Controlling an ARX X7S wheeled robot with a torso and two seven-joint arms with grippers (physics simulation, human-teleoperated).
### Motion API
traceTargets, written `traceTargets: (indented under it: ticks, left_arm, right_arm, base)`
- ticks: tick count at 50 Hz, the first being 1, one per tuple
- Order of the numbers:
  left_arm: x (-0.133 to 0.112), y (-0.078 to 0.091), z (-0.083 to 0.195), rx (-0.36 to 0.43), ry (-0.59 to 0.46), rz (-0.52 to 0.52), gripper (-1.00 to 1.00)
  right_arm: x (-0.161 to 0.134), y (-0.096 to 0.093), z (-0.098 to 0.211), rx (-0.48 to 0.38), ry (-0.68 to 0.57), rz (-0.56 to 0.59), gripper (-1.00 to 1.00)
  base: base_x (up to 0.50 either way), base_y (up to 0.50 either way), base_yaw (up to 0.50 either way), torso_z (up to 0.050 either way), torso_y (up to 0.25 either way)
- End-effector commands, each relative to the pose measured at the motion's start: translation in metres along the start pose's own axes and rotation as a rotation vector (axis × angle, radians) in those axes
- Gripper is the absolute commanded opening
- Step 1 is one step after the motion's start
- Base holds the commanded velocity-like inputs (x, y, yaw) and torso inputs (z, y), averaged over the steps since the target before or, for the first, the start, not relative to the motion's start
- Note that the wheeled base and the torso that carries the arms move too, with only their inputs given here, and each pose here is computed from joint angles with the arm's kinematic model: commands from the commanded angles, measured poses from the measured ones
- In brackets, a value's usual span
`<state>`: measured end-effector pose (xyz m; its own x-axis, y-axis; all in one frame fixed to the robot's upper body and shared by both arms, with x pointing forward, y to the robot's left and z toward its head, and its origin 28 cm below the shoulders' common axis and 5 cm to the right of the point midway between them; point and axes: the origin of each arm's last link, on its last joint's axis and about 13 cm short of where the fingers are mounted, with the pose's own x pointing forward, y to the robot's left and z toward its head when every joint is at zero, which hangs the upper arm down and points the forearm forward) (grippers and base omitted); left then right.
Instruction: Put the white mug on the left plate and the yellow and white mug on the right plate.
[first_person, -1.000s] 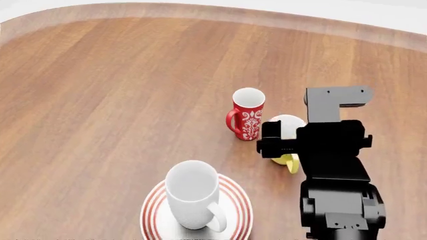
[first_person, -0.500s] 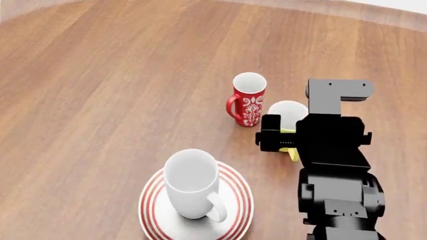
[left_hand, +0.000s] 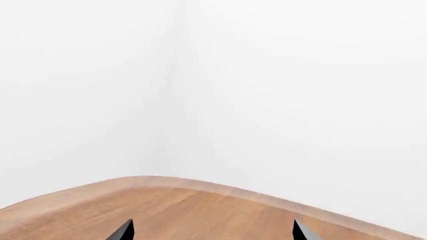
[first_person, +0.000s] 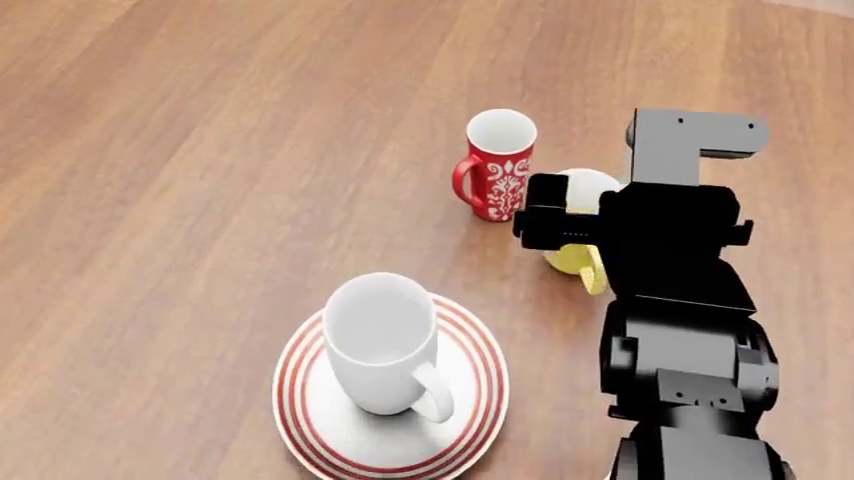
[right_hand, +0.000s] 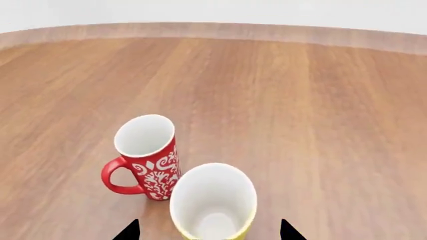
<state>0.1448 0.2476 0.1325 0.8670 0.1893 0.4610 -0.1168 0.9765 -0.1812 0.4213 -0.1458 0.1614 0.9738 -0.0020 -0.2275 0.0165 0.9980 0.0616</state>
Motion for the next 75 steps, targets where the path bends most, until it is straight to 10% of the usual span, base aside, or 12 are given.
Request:
traceTargets:
  ticks: [1,75]
  left_arm:
    - [0.0011,0.0005,-0.0014,0.004,0.0,0.011,1.0]
    - [0.0019,0.003,-0.0037,0.022,-0.002,0.015,1.0]
  right_arm:
    - [0.0013,-0.0006,0.0185,0.022,-0.093,0.005,1.0]
    - [0.0005,-0.0049,0.014,0.059,-0.077,0.004,1.0]
  base:
    - [0.0,0.0,0.0,0.0,0.0]
    - [0.0,0.0,0.0,0.001,-0.096]
